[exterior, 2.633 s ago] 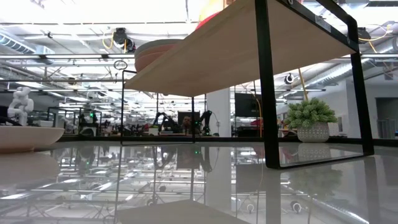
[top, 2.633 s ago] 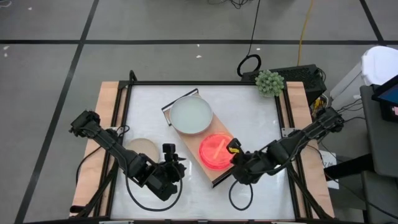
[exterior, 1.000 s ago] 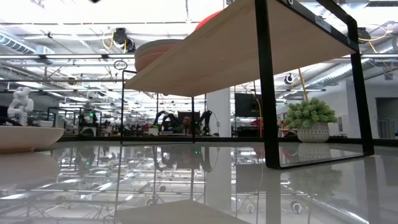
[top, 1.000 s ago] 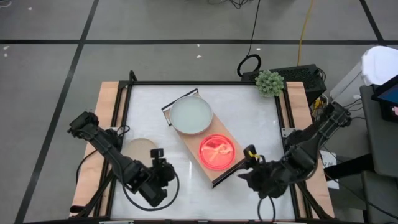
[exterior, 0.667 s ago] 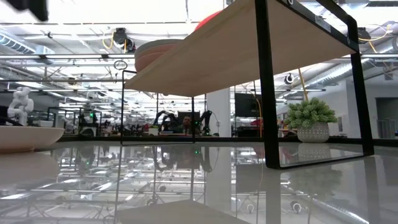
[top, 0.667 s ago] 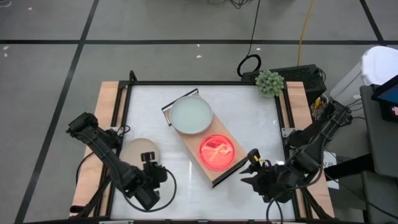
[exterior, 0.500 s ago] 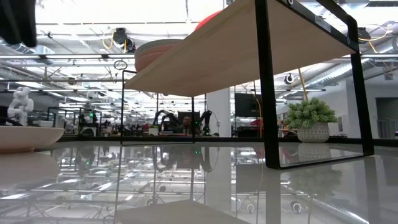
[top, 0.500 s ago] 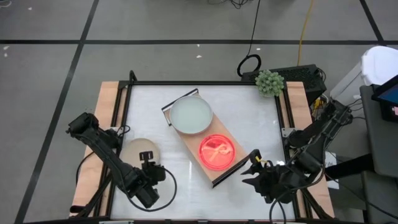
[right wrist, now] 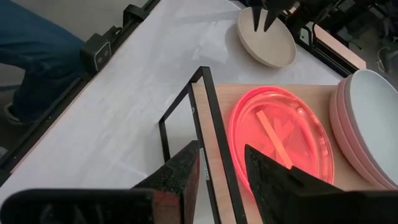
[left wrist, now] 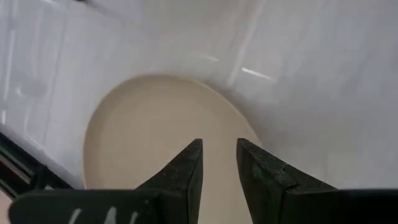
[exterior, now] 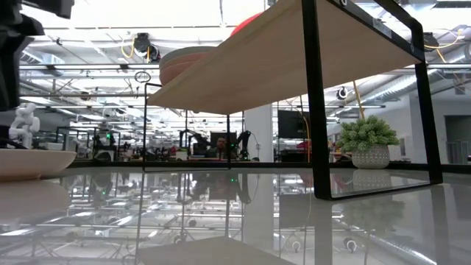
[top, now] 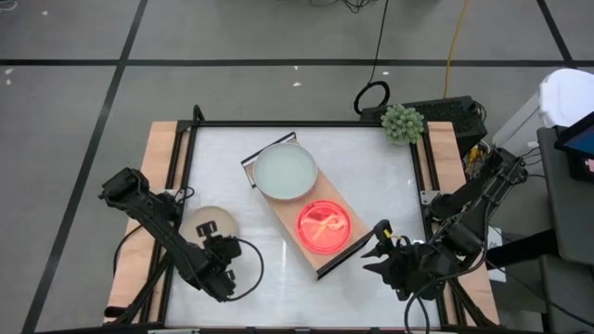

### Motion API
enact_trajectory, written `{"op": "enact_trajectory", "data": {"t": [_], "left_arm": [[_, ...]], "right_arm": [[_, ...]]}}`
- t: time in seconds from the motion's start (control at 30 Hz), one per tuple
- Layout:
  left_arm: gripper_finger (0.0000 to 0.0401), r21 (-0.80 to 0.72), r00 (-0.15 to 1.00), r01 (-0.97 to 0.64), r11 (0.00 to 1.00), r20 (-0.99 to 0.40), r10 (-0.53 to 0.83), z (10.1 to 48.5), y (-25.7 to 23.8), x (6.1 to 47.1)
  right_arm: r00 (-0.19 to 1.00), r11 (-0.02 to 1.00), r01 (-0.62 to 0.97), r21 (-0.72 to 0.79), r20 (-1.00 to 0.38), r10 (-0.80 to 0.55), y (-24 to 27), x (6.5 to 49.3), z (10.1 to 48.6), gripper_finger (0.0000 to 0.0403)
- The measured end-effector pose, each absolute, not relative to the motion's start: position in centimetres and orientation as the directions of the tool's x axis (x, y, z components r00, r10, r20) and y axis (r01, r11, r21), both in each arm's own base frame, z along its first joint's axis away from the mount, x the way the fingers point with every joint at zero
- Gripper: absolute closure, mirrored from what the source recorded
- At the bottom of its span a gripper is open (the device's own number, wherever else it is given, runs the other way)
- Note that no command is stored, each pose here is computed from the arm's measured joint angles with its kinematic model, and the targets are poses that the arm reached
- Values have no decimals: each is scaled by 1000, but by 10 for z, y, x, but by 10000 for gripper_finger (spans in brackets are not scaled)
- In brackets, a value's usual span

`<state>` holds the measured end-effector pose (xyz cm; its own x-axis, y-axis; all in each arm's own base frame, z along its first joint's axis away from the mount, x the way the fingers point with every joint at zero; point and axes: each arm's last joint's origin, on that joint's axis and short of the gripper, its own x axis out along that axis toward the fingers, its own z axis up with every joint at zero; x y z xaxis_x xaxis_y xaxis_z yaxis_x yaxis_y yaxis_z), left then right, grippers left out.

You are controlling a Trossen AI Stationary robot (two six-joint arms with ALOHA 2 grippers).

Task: Place and stack plates onto a shelf
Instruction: Stack the large brown plate on top of the large gray plate on the shelf

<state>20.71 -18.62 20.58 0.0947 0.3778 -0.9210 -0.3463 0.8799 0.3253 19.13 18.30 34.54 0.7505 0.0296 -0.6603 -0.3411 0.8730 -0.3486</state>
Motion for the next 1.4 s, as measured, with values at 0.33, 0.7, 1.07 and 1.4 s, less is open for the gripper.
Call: {"op": "enact_trajectory", "data": {"t": [0.33,0.7,1.07,1.4], "left_arm": [[293,211,66,-537,817,-955,290,204,-189,210],[185,155,13,-671,725,-975,220,192,-184,212],[169,170,-19,-683,711,-976,215,164,-176,202],[207,77,54,-615,785,-989,139,156,-181,206]], "right_arm": [[750,876,-338,-344,-661,30,183,191,345,293],[750,879,-335,-339,-661,31,183,191,345,293],[755,879,-335,-339,-654,36,184,192,346,293],[756,878,-336,-341,-654,35,183,192,346,293]]}}
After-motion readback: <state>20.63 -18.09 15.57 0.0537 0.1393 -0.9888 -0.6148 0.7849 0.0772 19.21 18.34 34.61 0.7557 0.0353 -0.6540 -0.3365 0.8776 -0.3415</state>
